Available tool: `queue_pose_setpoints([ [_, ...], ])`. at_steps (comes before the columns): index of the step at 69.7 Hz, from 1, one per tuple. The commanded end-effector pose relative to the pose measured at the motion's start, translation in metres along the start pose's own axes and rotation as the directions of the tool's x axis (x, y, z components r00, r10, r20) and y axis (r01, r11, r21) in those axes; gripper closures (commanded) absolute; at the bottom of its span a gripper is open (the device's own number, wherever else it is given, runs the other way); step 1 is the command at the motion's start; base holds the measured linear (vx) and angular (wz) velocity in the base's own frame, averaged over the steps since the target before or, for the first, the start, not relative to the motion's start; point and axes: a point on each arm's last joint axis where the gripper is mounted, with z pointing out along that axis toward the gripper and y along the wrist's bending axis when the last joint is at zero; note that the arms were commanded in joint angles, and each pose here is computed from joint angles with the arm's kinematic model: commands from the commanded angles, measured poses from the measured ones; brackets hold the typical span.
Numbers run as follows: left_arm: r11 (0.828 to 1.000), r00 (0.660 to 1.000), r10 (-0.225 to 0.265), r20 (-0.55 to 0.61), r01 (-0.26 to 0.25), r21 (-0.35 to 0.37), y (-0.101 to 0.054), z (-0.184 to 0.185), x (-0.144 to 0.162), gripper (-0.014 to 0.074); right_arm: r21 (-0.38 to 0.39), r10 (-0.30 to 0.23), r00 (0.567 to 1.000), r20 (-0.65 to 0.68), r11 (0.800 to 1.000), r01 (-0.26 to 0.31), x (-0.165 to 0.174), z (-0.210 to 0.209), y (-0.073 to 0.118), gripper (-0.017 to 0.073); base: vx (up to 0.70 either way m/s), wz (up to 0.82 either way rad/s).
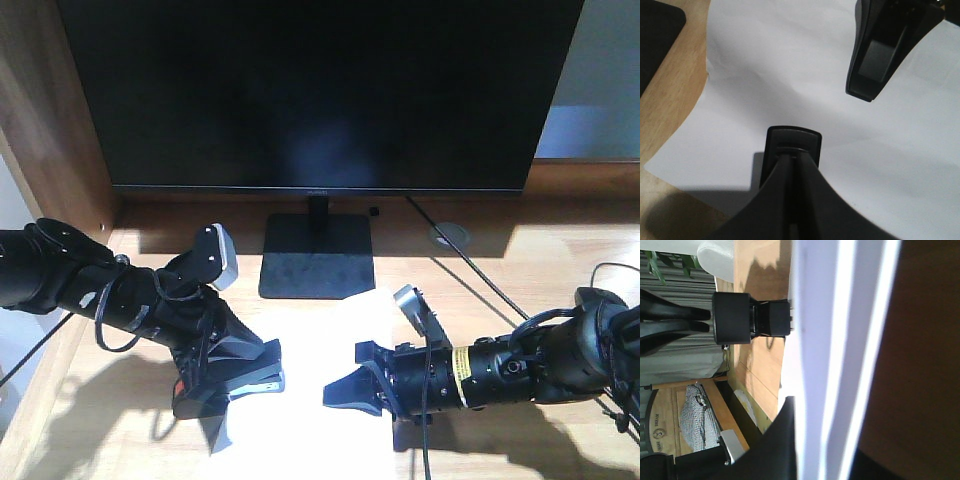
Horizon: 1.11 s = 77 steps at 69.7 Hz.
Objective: Grab stapler and paper to desk for stapling
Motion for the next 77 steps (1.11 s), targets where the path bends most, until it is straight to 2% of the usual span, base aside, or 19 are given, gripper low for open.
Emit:
queue_pose_setpoints([
  [1, 1.0, 0.997, 0.016, 0.071, -0.015, -0.005, -0.0032, -0.0104, -0.0186, 0.06, -0.075, -0.045, 0.999, 0.017, 0.996, 0.046, -0.0049, -0.0046, 0.0175, 0.0561, 0.0, 0.0],
  [53, 1.0, 0.997, 0.019, 0.073, -0.018, -0.007, -0.0033, -0.0107, -0.019, 0.06, -0.082, -0.046, 0.999, 0.016, 0.996, 0.047, -0.0047, -0.0047, 0.0181, 0.0561, 0.0, 0.0],
  [63, 0.995, 0.993, 0.095, 0.076, -0.095, -0.004, -0.0041, -0.0107, -0.0192, 0.06, -0.086, -0.046, 0.999, 0.014, 0.995, 0.047, -0.0046, -0.0047, 0.0185, 0.0561, 0.0, 0.0],
  [69, 0.993, 0.99, 0.119, 0.077, -0.119, -0.001, -0.0044, -0.0104, -0.0191, 0.06, -0.088, -0.046, 0.999, 0.014, 0.995, 0.047, -0.0045, -0.0047, 0.0187, 0.0561, 0.0, 0.0],
  [77, 0.997, 0.992, 0.079, 0.098, -0.081, 0.016, -0.0023, -0.0049, -0.0169, 0.06, -0.09, -0.047, 0.999, 0.013, 0.995, 0.048, -0.0044, -0.0047, 0.0188, 0.0561, 0.0, 0.0],
])
